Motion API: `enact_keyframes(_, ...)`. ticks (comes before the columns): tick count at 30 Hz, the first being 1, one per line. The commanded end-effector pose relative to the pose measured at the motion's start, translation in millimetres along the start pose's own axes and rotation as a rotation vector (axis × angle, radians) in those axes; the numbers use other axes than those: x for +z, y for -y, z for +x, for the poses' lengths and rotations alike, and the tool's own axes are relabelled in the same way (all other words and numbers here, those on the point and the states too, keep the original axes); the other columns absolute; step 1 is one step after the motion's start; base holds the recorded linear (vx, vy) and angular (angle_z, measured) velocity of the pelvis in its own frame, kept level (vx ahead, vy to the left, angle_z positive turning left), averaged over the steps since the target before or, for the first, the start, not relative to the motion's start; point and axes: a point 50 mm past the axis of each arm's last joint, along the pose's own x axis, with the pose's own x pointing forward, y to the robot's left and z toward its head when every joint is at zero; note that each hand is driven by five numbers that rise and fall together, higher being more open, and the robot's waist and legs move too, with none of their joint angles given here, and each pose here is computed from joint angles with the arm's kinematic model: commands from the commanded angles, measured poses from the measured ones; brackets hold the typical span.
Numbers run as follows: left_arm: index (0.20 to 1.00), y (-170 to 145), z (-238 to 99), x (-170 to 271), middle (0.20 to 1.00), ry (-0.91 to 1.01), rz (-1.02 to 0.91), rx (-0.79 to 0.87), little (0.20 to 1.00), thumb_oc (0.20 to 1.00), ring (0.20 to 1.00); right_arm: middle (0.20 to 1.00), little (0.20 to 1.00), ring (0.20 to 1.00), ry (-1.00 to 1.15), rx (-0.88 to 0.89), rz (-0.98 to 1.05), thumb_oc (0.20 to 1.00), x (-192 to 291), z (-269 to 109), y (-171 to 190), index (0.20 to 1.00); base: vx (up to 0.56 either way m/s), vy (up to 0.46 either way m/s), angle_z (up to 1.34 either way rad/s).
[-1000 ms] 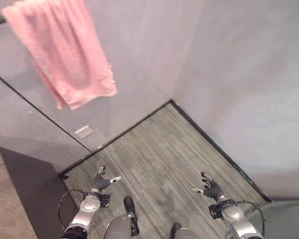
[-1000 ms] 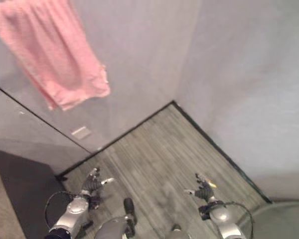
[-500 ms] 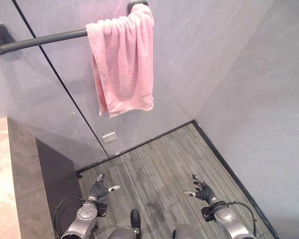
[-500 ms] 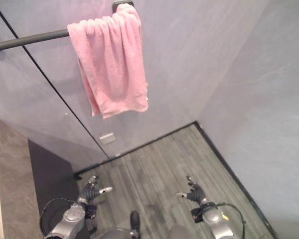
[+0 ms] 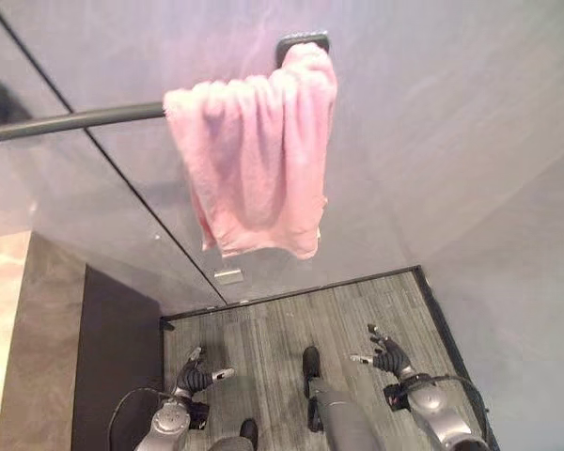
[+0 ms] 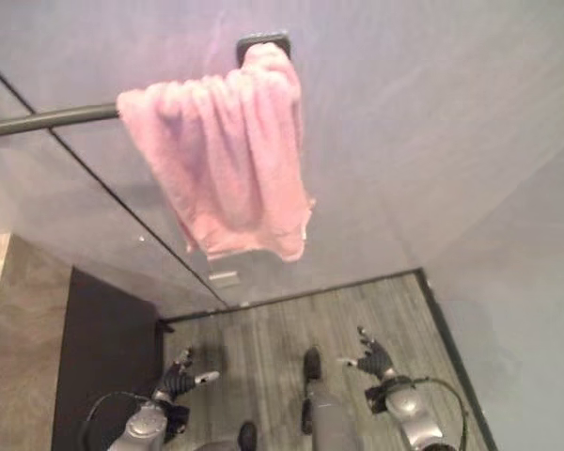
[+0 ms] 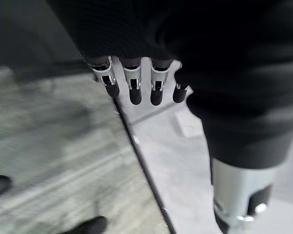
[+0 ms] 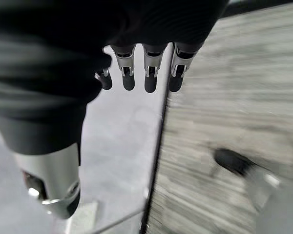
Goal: Put brush and paste in cup on sink, flatten towel.
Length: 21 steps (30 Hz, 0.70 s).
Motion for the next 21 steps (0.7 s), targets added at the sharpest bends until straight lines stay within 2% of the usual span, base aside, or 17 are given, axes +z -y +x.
enact_keyframes(1,1.000,-13.0,2.6,12.5,1.000,0.075,-0.003,0.044,1.000,1.000,1.000,1.000,1.000,1.000,0.023,0.034,-0.031,1.000,-4.3,-9.0,-5.6,1.000,0.13,-0.113,0.23)
enact_keyframes(11,1.000,-8.5,10.0,32.7,1.000,0.140,0.039,0.004,1.000,1.000,1.000,1.000,1.000,1.000,0.003,-0.009,-0.009,1.000,-9.5,-10.5,4.6,1.000,0.08,-0.063,0.27)
enact_keyframes(16,1.000,-8.1,9.2,30.0,1.000,0.134,0.070,0.009,1.000,1.000,1.000,1.000,1.000,1.000,-0.008,-0.036,-0.010,1.000,-10.1,-7.8,6.3,1.000,0.13,0.146,0.34)
enact_keyframes(21,1.000,-9.4,8.1,25.1,1.000,0.115,0.075,0.007,1.000,1.000,1.000,1.000,1.000,1.000,-0.025,-0.034,-0.028,1.000,-12.3,-7.8,5.5,1.000,0.17,0.241,-0.31)
